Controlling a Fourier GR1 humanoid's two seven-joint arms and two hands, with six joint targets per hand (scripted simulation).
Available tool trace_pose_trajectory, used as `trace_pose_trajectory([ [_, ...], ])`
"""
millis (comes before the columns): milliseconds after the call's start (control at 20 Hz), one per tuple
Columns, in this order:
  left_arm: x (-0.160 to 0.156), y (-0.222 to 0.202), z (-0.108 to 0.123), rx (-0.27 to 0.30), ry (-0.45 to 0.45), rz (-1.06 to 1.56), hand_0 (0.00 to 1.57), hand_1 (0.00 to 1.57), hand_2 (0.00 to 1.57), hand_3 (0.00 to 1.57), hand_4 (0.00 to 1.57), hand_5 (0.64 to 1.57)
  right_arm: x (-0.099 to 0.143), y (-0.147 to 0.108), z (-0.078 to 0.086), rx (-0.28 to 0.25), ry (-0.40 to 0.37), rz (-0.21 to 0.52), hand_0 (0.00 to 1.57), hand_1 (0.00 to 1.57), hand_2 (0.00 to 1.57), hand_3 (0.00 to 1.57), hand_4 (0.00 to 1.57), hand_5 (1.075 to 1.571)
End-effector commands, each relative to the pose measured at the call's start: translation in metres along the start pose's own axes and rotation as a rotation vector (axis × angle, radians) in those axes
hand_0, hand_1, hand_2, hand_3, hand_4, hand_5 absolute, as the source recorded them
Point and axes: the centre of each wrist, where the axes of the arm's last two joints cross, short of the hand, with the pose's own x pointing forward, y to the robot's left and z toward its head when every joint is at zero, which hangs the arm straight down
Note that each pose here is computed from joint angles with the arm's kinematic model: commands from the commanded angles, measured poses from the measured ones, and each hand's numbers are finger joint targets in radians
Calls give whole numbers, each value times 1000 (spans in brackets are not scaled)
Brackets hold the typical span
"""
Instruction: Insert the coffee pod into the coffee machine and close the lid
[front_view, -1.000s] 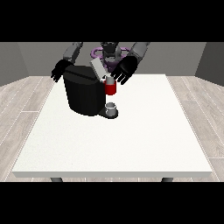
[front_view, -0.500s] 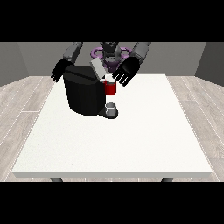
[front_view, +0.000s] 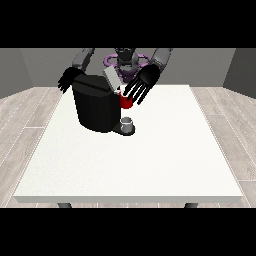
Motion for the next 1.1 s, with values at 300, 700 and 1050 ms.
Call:
trace_pose_trajectory([
  [300,-1,-14,2,-56,-5,8,0,0,0,0,0,1571,-19,-13,9,-25,46,-18,0,0,0,0,427,1571],
  [700,-16,-77,15,-127,40,162,0,0,0,0,0,1571,-45,-31,42,-64,136,-16,0,0,0,0,398,1571],
  [1050,-46,-130,38,-16,95,710,0,0,0,0,261,1571,-38,-43,49,-19,115,37,0,0,0,0,357,1571],
])
